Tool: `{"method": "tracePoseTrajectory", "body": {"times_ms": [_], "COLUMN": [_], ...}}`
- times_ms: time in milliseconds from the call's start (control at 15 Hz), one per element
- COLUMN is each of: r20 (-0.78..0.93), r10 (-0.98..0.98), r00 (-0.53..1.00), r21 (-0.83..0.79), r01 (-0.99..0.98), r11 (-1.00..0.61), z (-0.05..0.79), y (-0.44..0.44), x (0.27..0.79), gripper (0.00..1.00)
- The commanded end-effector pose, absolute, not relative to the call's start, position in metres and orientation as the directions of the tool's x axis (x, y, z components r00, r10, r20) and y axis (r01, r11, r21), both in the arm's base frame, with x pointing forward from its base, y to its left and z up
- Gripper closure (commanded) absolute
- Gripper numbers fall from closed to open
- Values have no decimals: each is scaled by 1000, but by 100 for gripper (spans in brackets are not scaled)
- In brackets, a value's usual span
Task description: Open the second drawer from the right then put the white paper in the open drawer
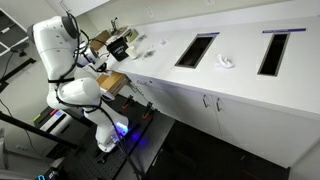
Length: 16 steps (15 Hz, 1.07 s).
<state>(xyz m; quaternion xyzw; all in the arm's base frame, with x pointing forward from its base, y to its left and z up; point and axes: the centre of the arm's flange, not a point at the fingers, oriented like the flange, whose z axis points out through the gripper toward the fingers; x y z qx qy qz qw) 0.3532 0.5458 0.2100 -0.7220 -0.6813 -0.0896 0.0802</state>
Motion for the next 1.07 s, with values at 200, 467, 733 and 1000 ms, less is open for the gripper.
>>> {"method": "tracePoseTrajectory", "body": {"times_ms": [200, 467, 733, 1000], "r20": [254, 259, 263, 220], "r10": [963, 961, 960, 969], "r00": [93, 95, 95, 114], "r21": [2, -6, -21, -42], "r01": [995, 995, 995, 993], "r11": [-96, -96, -93, -107], "z": [201, 209, 225, 243], "y": [586, 590, 586, 578], "x": [358, 354, 333, 305], "gripper": [44, 14, 0, 0]}}
